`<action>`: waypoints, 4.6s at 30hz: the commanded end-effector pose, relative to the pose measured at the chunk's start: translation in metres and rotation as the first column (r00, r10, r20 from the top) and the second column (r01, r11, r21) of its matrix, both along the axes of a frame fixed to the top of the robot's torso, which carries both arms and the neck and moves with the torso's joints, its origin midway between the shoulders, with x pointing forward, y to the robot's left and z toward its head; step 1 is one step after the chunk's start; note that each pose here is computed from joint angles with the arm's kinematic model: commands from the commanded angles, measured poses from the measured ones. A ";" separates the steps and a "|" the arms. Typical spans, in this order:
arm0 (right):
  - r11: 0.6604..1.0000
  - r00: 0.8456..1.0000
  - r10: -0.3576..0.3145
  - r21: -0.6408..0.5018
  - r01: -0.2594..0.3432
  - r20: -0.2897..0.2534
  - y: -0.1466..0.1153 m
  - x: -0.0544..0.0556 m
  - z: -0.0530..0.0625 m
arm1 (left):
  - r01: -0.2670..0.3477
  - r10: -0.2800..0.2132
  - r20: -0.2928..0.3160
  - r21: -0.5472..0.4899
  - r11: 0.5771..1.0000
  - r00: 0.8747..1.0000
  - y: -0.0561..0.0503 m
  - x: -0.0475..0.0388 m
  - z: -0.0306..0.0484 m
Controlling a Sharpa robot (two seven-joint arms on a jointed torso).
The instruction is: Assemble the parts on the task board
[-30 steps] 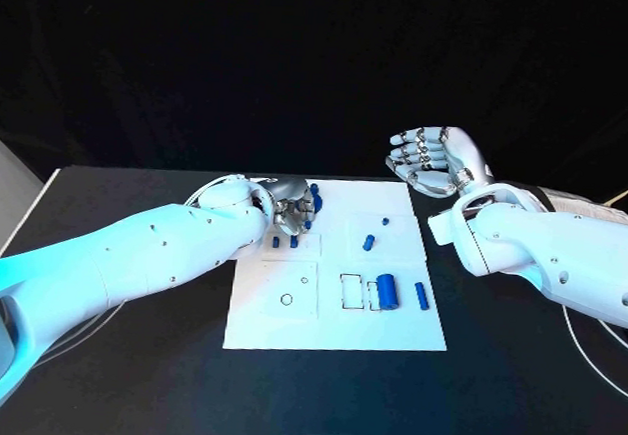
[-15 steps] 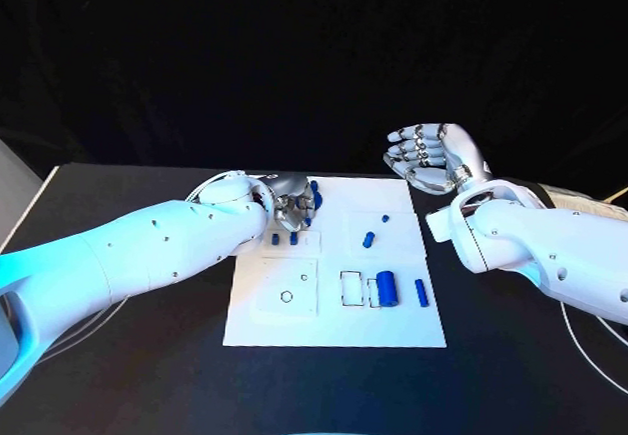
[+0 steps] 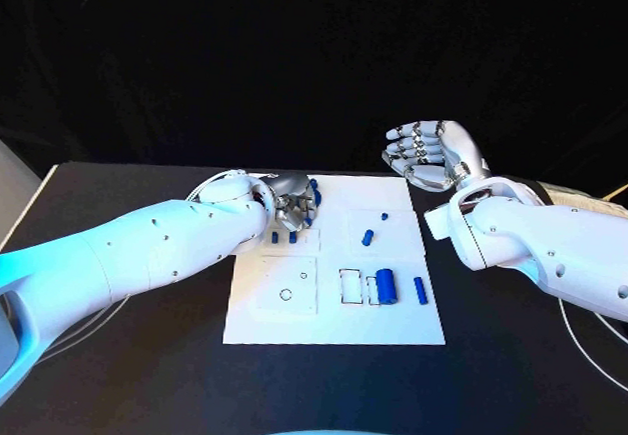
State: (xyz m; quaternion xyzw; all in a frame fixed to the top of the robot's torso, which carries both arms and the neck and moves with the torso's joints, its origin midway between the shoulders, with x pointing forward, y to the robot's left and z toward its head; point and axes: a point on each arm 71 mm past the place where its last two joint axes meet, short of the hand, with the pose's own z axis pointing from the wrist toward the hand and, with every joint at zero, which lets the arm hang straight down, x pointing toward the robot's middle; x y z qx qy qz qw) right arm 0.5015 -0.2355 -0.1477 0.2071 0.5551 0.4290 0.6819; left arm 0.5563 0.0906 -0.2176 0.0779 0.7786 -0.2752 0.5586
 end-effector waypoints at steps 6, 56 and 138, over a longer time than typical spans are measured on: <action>1.000 1.000 0.025 -0.003 -0.025 -0.002 0.002 0.000 0.000 | 0.022 -0.022 0.002 -0.020 1.000 1.000 -0.002 -0.0011 0.0007; 1.000 1.000 0.021 -0.009 -0.021 -0.013 -0.004 0.000 -0.002 | -0.072 0.069 -0.028 -0.111 0.991 0.997 0.052 -0.0031 0.0154; 1.000 1.000 0.022 -0.007 -0.022 -0.010 -0.002 0.000 -0.002 | -0.044 0.042 -0.053 -0.036 0.998 0.998 0.034 -0.0014 -0.0032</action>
